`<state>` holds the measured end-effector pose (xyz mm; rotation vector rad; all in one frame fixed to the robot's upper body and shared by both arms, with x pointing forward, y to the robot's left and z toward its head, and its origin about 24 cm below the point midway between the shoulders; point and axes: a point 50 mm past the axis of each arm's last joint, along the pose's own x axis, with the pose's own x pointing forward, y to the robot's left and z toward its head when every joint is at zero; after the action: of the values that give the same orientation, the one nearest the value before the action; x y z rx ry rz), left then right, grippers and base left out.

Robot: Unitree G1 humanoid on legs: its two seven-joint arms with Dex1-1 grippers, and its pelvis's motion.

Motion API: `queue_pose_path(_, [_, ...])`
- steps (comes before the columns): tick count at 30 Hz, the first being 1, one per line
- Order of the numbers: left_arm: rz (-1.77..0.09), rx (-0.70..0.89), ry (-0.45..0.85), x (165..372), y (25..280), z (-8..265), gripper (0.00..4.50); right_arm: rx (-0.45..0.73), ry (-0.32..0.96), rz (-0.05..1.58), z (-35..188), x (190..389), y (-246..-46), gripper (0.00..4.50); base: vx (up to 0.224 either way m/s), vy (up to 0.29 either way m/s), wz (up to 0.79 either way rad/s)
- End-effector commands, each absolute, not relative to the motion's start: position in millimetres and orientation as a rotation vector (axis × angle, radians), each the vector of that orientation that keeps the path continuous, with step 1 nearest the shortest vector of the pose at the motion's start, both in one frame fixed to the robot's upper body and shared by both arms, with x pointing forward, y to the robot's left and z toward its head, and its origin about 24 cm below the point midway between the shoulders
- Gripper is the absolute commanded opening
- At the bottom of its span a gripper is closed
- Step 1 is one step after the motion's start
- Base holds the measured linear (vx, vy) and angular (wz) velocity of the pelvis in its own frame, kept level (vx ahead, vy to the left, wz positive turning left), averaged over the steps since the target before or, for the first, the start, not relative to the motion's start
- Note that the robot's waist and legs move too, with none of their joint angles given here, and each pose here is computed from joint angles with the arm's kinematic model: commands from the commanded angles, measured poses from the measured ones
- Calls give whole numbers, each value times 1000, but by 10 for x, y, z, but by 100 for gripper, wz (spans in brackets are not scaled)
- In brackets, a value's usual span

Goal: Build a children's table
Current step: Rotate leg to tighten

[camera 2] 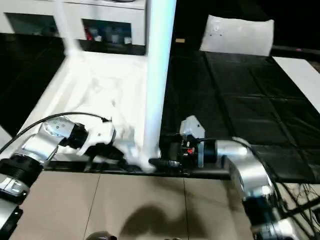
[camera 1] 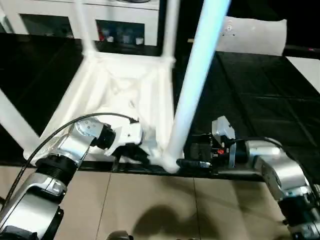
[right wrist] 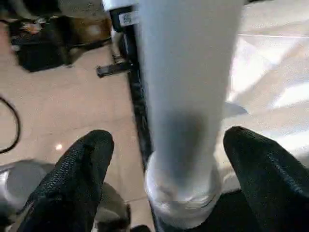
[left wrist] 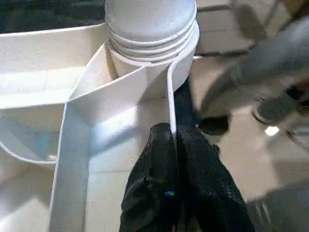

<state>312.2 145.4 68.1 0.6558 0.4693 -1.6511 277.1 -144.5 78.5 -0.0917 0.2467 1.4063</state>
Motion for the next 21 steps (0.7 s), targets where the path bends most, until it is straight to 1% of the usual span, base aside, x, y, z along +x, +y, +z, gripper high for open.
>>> queue_pose_path(1, [-1817, 717, 484, 3010, 1301, 638, 0, -110, 252, 1452, 802, 2778, -1443, 365, 0, 0, 0])
queue_pose_path(2, [-1835, 725, 485, 3000, 1293, 642, 0, -116, 260, 1472, 800, 2782, -1441, 365, 0, 0, 0])
queue_pose_path(4, [-1868, 750, 487, 2989, 1269, 650, 0, -119, 283, 1526, 797, 2783, -1428, 346, 0, 0, 0])
queue_pose_path(5, [-1869, 751, 487, 2988, 1268, 650, 0, -119, 284, 1528, 797, 2783, -1428, 346, 0, 0, 0])
queue_pose_path(6, [-1872, 754, 488, 2987, 1264, 650, 0, -119, 287, 1536, 797, 2782, -1424, 325, 0, 0, 0])
queue_pose_path(7, [-1884, 765, 489, 2984, 1248, 649, 0, -113, 299, 1570, 798, 2773, -1402, 320, 0, 0, 0])
queue_pose_path(8, [-1884, 765, 489, 2984, 1248, 649, 0, -113, 299, 1570, 798, 2773, -1402, 312, 0, 0, 0])
queue_pose_path(11, [-1891, 768, 487, 2984, 1229, 650, 0, -104, 315, 1617, 793, 2757, -1374, 280, 0, 0, 0])
queue_pose_path(12, [-1891, 768, 487, 2984, 1229, 650, 0, -104, 315, 1617, 793, 2757, -1374, 280, 0, 0, 0])
queue_pose_path(17, [-1889, 763, 487, 2990, 1237, 651, 0, -98, 318, 1633, 788, 2765, -1361, 225, 0, 0, 0])
queue_pose_path(18, [-1885, 763, 490, 2996, 1246, 649, 0, -93, 317, 1638, 786, 2770, -1353, 225, 0, 0, 0])
queue_pose_path(21, [-1867, 750, 492, 3012, 1260, 648, 0, -79, 315, 1643, 784, 2769, -1338, 204, 0, 0, 0])
